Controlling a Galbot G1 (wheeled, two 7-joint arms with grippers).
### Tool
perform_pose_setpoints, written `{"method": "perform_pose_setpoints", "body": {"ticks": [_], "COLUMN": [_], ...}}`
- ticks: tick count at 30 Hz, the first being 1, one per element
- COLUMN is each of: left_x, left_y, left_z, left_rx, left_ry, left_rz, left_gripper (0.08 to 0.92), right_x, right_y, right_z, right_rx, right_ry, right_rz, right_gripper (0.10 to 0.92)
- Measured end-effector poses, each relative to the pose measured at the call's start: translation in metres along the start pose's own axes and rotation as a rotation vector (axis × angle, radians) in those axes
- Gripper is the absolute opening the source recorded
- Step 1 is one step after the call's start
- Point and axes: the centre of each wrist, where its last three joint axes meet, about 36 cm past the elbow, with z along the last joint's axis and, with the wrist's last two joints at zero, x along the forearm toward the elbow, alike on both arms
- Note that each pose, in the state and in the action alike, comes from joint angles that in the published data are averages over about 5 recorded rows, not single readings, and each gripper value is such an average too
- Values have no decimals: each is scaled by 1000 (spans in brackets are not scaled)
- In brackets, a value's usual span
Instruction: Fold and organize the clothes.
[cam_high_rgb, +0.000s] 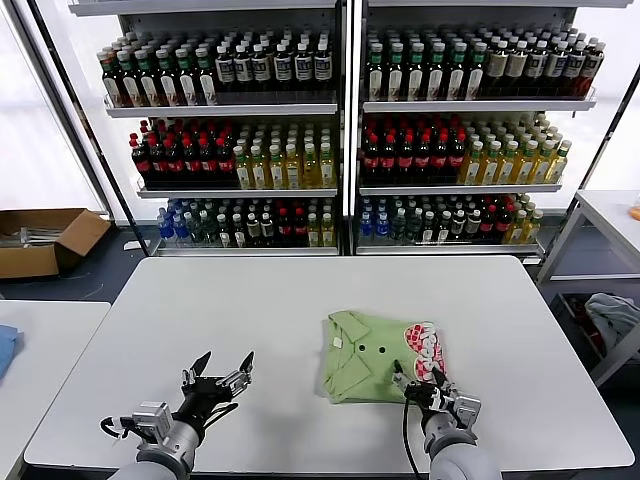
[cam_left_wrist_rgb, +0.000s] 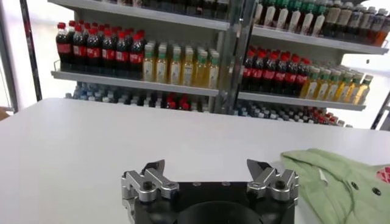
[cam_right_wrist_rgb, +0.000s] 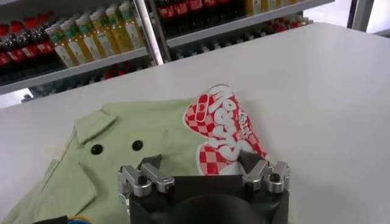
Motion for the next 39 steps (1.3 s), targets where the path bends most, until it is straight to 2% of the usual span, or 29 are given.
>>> {"method": "perform_pose_setpoints", "body": {"ticks": [7,12,18,22,32,39], "left_x": [1,3,7,9,6,0], "left_y": [-1,-6,-12,-16,-19,-13], "left_z": [0,-1,-6,-7,-10,-9], "left_rx": [1,2,-6,-12,-37,-46], "left_ry": [-2,-19,-70,-111,-222,-254], "left_rz": [0,0,-12,-20,-59,-98], "left_gripper": [823,823,823,823,823,823], "right_x": [4,14,26,29,36,43], "right_y": [-3,-4,-15,-37,-75,-80], "right_z": [0,-11,-32,-41,-55,-56], "right_rx": [-10,-14,77,180,323,361], "right_ry": [-2,-69,-230,-300,-376,-386], "right_rz": [-6,-22,15,77,190,203], "right_gripper": [823,823,823,823,823,823]}}
